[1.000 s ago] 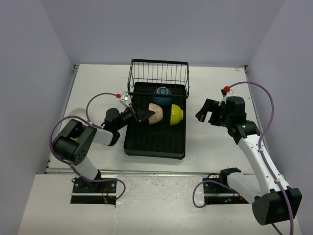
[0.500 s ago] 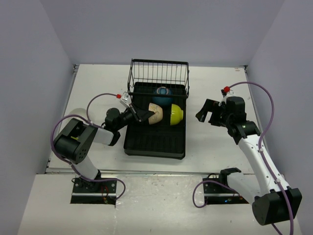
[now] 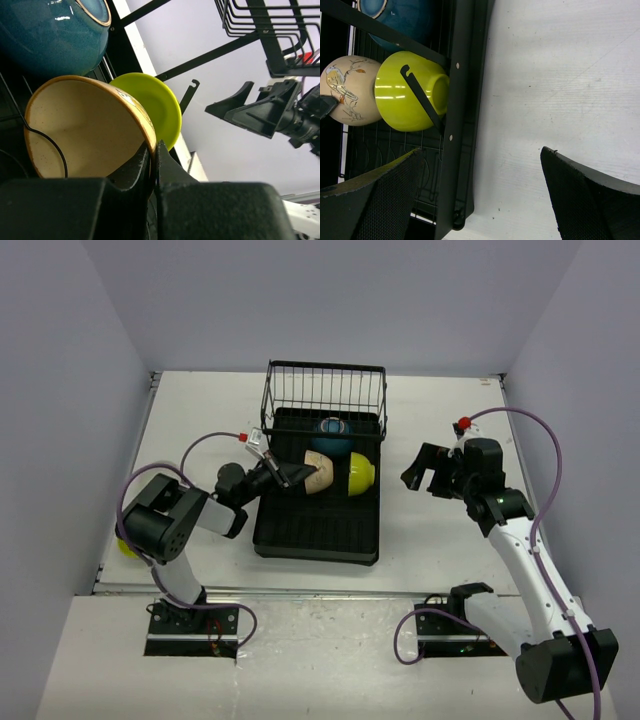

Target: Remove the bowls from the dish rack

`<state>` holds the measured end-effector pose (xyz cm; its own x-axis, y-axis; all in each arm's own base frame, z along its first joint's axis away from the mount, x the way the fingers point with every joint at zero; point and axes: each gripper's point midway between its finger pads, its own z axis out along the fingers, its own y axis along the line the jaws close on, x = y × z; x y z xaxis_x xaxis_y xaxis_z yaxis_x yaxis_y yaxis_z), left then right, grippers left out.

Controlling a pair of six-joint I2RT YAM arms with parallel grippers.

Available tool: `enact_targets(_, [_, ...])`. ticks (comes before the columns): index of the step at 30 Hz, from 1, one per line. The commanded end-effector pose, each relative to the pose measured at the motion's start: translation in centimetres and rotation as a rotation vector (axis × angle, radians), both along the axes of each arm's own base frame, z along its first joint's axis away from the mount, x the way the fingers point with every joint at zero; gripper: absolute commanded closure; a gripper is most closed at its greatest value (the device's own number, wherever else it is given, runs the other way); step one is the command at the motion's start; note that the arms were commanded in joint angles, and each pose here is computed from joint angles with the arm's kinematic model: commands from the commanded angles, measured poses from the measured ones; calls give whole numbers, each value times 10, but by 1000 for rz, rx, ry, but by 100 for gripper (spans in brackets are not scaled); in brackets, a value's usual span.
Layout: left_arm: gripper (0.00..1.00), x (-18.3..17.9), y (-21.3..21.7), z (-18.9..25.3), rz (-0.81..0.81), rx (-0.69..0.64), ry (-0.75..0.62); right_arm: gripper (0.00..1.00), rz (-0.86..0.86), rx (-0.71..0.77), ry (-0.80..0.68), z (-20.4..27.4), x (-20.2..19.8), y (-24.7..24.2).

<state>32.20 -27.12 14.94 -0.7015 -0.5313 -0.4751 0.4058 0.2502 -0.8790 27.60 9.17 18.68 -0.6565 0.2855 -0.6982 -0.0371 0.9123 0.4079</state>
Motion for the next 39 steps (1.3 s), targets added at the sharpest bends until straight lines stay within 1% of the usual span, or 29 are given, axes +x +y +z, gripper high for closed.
enact_targets(1, [100,-7,-3,28,-39,-110,-97,1,1,-17,-46,16,1,-2])
enact_targets(2, [100,-8,-3,30,-45,-133,-81,1,1,-17,-44,16,1,-2])
enact_targets(6, [100,-12,0,37,-54,-181,-100,1,2,-18,-46,16,0,-2])
enact_targets(14, [100,-16,9,48,-56,-227,-109,1,8,-19,-44,15,0,-2])
enact_targets(22, [100,-15,23,66,-36,-248,-152,1,18,-14,-45,17,2,0])
enact_targets(29, [100,-13,27,78,-36,-313,-163,1,21,-14,-44,18,2,1])
enact_targets(39, [100,-13,27,113,-60,-379,-233,1,21,-11,-43,15,1,1])
